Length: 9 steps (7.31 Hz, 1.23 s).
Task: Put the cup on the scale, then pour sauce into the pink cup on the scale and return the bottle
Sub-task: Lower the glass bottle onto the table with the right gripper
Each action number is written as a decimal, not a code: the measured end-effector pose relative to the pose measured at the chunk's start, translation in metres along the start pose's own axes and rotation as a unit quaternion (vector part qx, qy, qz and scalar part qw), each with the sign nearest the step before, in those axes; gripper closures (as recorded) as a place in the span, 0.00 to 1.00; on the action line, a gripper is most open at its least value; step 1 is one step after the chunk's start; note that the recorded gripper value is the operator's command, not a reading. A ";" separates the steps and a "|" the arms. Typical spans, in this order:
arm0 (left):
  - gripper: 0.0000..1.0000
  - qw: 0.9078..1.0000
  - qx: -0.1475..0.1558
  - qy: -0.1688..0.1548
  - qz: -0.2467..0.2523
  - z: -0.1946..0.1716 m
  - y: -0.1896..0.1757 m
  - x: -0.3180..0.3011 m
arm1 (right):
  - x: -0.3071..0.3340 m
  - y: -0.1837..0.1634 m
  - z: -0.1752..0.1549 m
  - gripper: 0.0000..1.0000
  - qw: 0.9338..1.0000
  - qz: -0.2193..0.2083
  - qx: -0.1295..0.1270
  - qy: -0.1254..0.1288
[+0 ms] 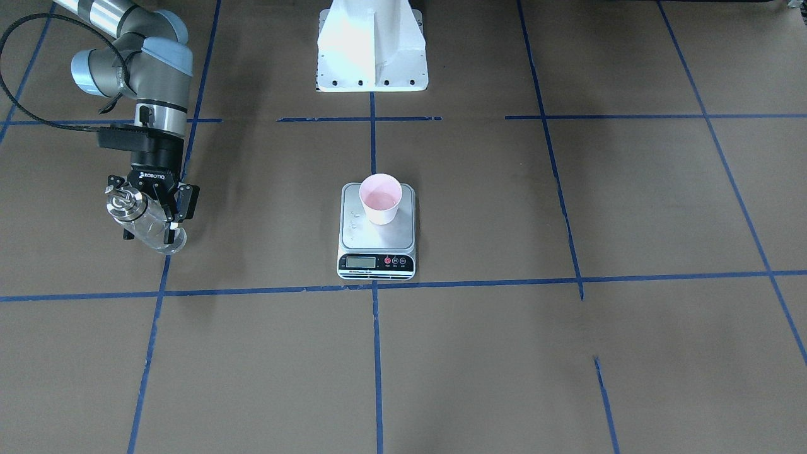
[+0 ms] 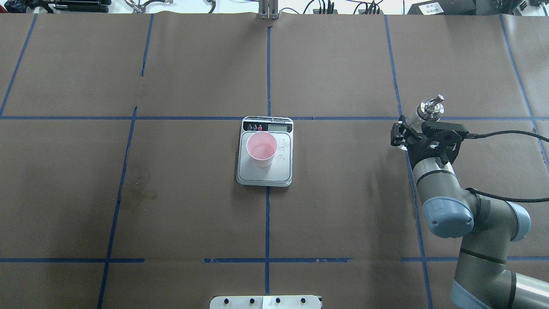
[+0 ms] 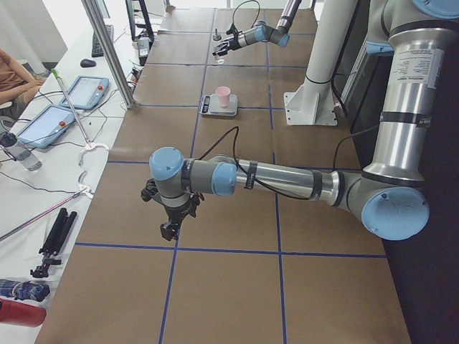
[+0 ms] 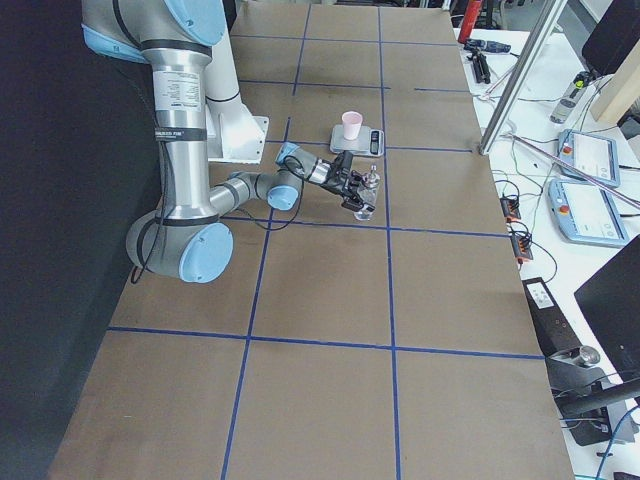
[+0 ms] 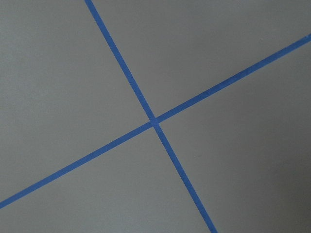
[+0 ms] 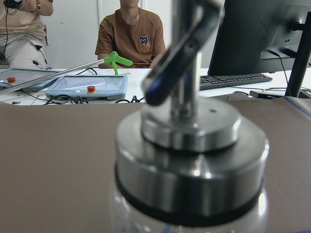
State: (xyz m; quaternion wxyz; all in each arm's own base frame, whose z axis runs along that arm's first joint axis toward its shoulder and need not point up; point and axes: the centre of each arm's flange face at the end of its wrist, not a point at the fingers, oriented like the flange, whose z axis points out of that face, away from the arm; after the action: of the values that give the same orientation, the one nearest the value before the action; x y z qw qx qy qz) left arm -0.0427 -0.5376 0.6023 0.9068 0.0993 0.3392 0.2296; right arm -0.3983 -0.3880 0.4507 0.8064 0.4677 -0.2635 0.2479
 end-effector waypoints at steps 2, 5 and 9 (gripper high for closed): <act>0.00 1.000 0.000 0.000 0.000 0.000 0.000 0.000 | 0.000 0.005 -0.001 1.00 1.000 -0.004 -0.006 -0.001; 0.00 1.000 0.001 -0.001 0.001 -0.001 -0.002 0.000 | 0.006 0.009 -0.001 1.00 1.000 -0.009 -0.013 0.001; 0.00 1.000 0.003 -0.001 0.002 -0.003 -0.004 0.001 | 0.010 0.017 0.002 1.00 0.999 -0.016 -0.028 0.004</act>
State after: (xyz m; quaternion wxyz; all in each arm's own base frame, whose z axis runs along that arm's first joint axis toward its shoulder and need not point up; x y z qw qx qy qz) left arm -0.0425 -0.5405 0.5985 0.9064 0.1026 0.3386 0.2308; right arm -0.4027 -0.3810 0.4687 0.8240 0.4482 -0.2598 0.2294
